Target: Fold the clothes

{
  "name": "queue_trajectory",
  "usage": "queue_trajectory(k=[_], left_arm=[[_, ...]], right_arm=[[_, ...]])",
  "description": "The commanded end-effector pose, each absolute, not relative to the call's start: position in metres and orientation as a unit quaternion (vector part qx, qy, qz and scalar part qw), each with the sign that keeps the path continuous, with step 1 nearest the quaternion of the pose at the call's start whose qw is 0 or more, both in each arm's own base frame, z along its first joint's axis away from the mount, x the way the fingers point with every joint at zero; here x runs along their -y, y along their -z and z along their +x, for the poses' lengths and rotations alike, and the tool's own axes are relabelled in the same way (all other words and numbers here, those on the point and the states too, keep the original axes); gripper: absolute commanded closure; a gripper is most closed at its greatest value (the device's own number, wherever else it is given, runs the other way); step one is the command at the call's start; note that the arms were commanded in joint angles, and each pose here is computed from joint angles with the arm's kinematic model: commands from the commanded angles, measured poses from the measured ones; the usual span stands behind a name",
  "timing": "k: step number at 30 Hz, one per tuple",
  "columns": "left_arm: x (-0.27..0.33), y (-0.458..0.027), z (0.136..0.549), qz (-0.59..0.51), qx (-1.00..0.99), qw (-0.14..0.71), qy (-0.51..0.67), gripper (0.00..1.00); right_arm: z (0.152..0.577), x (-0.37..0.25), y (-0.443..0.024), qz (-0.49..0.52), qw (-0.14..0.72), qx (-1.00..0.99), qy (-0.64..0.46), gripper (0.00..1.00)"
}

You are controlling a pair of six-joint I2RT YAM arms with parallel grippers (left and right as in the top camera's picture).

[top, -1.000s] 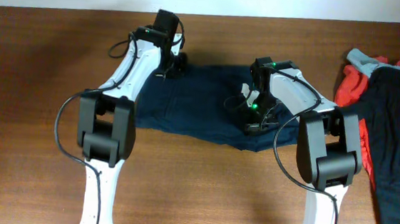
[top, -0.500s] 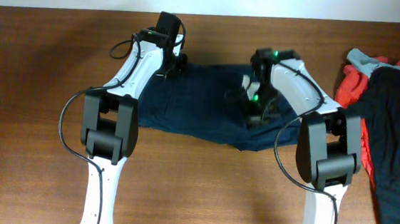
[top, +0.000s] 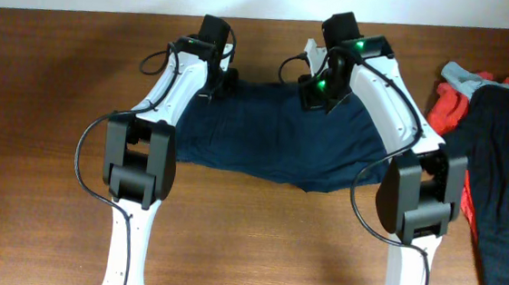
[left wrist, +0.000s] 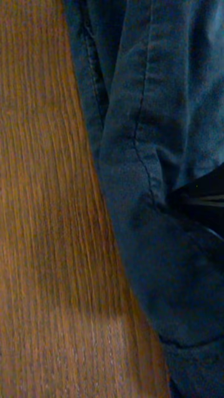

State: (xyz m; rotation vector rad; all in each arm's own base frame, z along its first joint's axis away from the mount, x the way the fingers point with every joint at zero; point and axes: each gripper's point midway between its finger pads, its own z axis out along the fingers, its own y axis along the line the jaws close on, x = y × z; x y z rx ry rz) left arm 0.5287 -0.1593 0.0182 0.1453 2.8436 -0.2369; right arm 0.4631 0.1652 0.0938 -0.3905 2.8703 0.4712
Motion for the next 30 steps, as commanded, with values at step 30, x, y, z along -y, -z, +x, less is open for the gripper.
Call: queue_trajectory(k=[30], left_arm=[[0.130, -0.044, 0.533, 0.066, -0.984, 0.164, 0.004, 1.00]], right_arm=[[0.549, -0.145, -0.044, -0.115, 0.221, -0.967, -0.058, 0.96]])
